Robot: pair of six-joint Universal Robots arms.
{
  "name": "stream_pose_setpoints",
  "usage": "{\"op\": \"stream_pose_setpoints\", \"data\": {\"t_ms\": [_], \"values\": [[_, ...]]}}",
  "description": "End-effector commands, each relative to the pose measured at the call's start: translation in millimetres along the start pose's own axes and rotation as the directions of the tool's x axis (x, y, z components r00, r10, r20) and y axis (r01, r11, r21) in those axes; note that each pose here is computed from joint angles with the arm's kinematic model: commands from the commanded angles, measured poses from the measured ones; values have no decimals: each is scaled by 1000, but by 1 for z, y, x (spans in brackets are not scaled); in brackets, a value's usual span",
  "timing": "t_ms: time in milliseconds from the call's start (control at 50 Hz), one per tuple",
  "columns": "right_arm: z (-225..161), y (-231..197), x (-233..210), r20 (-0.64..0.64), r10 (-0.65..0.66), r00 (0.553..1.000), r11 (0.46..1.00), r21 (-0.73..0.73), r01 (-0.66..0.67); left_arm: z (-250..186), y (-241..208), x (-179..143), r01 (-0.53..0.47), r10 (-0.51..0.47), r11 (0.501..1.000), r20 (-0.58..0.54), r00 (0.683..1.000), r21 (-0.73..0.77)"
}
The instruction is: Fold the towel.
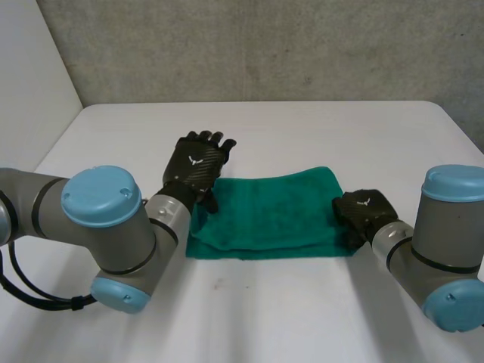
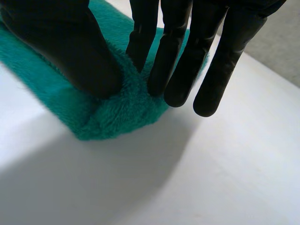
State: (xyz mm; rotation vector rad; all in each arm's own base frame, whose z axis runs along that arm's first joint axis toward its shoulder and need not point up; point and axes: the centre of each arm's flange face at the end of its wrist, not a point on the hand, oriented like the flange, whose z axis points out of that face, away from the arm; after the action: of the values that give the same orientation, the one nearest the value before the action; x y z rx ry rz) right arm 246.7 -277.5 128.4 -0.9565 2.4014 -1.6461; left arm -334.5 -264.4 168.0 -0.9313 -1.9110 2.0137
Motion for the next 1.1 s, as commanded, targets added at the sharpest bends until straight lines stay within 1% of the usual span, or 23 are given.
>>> {"op": "stream_pose_setpoints", "data": {"t_ms": [20,80,100,120,160,180,200,220,260,340,400,480,500,560,580,600,660,720,780,820,900,960,1100], "values": [[12,-31,8,-79,-81,994,984,155,93,-13,-4,-11,-2,2,1000,22,1000,-24],[8,-59,-12,-46,-125,991,962,240,133,-16,-4,-18,-1,2,1000,42,999,-30],[5,-66,-25,-21,-143,990,954,262,143,-17,-4,-20,0,2,999,51,999,-34],[-4,-81,-52,33,-180,983,934,318,160,-18,-3,-26,1,2,999,74,997,-41],[-10,-88,-79,94,-215,972,920,354,170,-20,-3,-30,2,3,999,102,995,-50],[-14,-86,-107,156,-249,956,912,369,178,-21,-3,-32,3,4,999,115,993,-54],[-14,-86,-107,156,-250,956,912,370,178,-22,-2,-35,5,4,998,142,990,-64],[-15,-82,-119,183,-268,946,909,373,186,-23,-2,-36,6,5,998,156,988,-69],[-24,-73,-158,274,-343,899,886,412,213,-23,-1,-39,8,7,997,187,982,-77],[-31,-67,-178,348,-406,845,863,451,228,-24,0,-47,14,10,996,256,967,-91],[-31,-66,-179,357,-414,837,859,459,229,-23,-2,-51,17,9,996,290,957,-85],[-30,-67,-176,345,-394,852,866,451,218,-22,-6,-52,16,7,997,293,956,-75],[-26,-70,-167,311,-352,883,879,433,199,-22,-6,-51,16,6,997,291,957,-73],[-20,-75,-147,261,-268,928,907,394,151,-20,-14,-50,13,1,999,286,958,-47],[-19,-83,-129,226,-200,953,919,379,103,-18,-18,-48,17,-7,999,283,959,-32],[-20,-87,-121,212,-165,963,924,375,76,-18,-19,-48,23,-15,999,282,959,-25],[-22,-97,-94,187,-37,982,932,360,-33,-13,-29,-40,71,-74,997,260,963,22],[-19,-98,-77,187,62,980,932,340,-124,-10,-37,-29,118,-128,991,208,970,59],[-17,-97,-71,203,101,974,934,318,-163,-8,-41,-12,185,-192,980,118,974,72],[-17,-98,-69,230,118,966,940,288,-183,-9,-36,-4,220,-222,975,84,971,30],[-4,-90,-74,272,126,954,959,212,-187,-12,-19,1,245,-238,966,86,968,-86],[14,-73,-83,286,135,949,975,134,-179,-17,-8,2,243,-227,956,111,968,-164],[33,-49,-91,285,140,948,988,16,-151,-29,34,2,229,-177,906,173,969,-357]]}}
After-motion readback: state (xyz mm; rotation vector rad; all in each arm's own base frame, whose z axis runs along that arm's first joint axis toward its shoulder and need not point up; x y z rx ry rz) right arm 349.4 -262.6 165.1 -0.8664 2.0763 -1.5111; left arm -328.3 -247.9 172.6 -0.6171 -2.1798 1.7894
